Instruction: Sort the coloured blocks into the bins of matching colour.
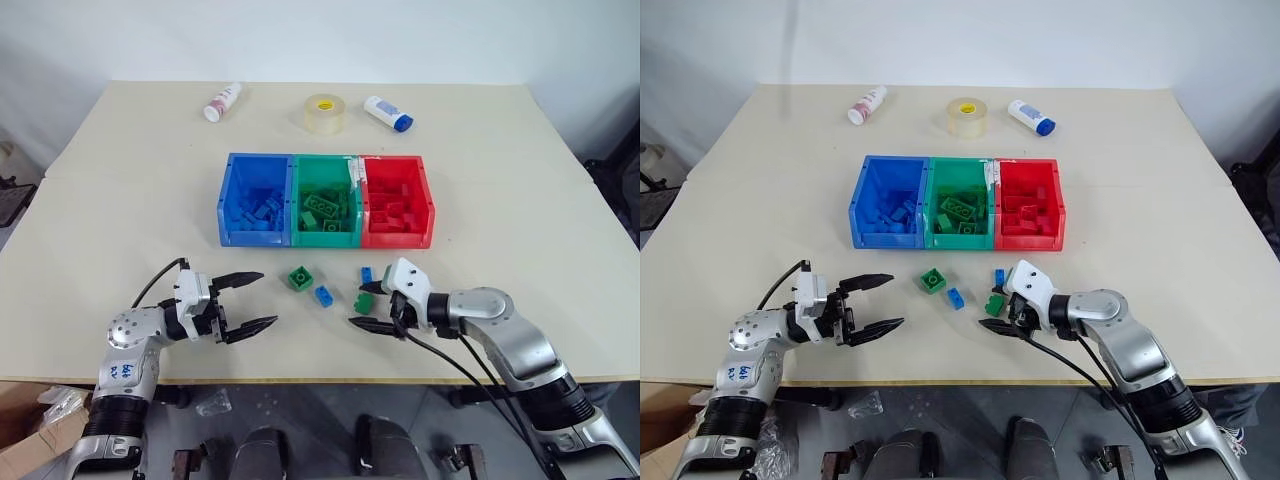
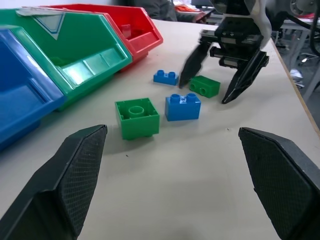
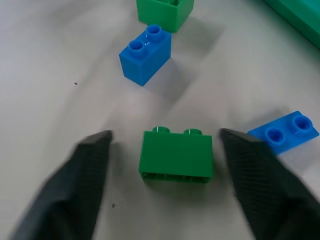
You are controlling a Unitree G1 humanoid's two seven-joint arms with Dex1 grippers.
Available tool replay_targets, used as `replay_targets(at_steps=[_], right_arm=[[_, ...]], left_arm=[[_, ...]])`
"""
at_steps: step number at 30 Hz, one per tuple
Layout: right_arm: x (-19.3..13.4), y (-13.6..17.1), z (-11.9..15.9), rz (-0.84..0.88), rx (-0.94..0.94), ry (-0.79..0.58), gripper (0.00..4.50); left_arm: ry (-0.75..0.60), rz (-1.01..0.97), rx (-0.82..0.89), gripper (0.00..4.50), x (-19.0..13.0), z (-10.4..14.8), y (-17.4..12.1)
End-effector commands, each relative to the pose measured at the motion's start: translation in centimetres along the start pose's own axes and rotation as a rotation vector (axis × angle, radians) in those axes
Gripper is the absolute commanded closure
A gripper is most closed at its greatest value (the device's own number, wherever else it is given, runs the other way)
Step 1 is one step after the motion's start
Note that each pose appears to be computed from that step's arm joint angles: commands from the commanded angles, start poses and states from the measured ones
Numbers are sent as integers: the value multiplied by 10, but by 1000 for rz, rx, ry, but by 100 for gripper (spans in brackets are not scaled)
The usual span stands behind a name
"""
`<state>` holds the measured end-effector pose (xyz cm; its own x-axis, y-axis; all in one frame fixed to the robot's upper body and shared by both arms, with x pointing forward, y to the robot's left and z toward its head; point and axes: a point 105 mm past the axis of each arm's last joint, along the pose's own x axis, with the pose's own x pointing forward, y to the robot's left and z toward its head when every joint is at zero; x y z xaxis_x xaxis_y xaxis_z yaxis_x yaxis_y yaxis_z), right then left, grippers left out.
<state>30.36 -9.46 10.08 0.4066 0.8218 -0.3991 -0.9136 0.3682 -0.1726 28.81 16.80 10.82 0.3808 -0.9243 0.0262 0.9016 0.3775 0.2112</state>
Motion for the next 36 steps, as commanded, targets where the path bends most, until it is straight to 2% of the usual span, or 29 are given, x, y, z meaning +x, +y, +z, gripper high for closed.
replay_targets(at_steps=[1, 3, 6, 10, 13, 18, 19, 22, 26, 32, 36], right_arm=[[-4, 0, 10, 3, -30, -28, 238], [-7, -2, 18, -10, -41, -53, 303], [-12, -6, 36, -28, -58, -117, 304], [-12, -30, 85, -106, -103, -271, 304], [1, -56, 110, -176, -126, -327, 304], [29, -88, 133, -275, -144, -374, 304], [33, -93, 135, -302, -145, -374, 231], [43, -101, 139, -331, -151, -377, 147], [43, -100, 138, -316, -169, -384, 3], [29, -88, 127, -245, -184, -375, 1], [0, -48, 101, -54, -191, -350, 1]], left_arm=[[-20, 15, 23, 0, -2, 8, 0], [-22, 16, 22, 0, -1, 8, 0], [-24, 15, 20, 0, 0, 8, 1], [-29, 9, 19, 0, 4, 9, 1], [-33, 3, 20, 0, 6, 9, 2], [-40, 2, 26, 0, 10, 10, 3], [-40, 2, 27, 0, 10, 10, 3], [-40, 11, 35, 0, 9, 12, 4], [-38, 22, 39, 0, 6, 13, 4], [-35, 21, 37, 0, 5, 13, 4], [-37, 15, 35, 0, 7, 13, 6]])
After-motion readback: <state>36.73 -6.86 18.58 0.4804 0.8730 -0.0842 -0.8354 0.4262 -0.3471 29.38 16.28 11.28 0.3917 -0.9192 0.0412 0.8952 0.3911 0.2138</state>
